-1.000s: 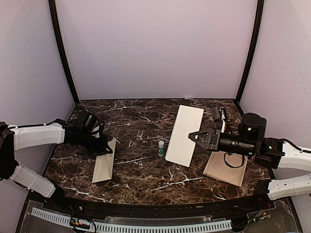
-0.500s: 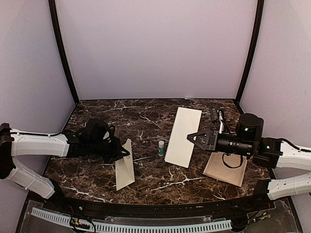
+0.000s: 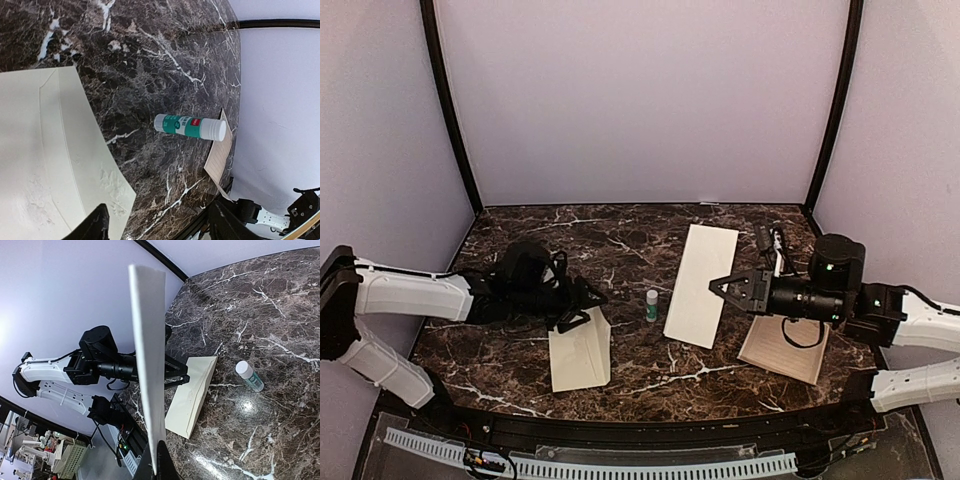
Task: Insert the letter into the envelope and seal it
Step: Move the envelope to the center of the board, then adjust the letter.
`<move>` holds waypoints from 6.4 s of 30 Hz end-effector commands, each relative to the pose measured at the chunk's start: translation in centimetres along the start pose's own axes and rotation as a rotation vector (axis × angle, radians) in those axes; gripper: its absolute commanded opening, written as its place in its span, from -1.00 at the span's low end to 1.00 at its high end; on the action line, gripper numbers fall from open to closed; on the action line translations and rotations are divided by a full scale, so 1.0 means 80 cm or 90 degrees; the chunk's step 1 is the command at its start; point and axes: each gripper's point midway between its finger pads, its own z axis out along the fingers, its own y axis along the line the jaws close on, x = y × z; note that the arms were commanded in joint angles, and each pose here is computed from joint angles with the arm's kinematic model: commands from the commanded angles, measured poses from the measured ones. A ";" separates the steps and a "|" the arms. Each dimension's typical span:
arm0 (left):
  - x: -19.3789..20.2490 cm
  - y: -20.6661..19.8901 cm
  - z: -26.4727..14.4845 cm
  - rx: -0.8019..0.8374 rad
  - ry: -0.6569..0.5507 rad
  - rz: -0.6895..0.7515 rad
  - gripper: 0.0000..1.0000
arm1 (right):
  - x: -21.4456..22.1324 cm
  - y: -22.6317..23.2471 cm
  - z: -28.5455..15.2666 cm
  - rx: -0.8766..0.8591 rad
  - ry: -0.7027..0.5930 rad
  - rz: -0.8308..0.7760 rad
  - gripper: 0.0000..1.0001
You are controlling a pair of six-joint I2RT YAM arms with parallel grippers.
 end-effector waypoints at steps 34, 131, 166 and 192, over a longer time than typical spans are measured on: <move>-0.019 0.119 -0.103 -0.125 -0.016 0.147 0.42 | 0.059 0.067 0.184 0.017 0.195 -0.011 -1.00; 0.045 0.156 -0.060 0.024 0.036 0.003 -0.95 | 0.158 -0.091 0.303 0.153 0.333 0.081 -1.00; 0.051 -0.108 -0.194 0.235 0.058 0.424 0.51 | 0.088 0.103 0.075 -0.168 0.399 -0.134 -1.00; 0.177 -0.203 -0.166 0.369 0.308 0.577 -0.74 | 0.129 0.135 0.049 -0.234 0.499 -0.176 -1.00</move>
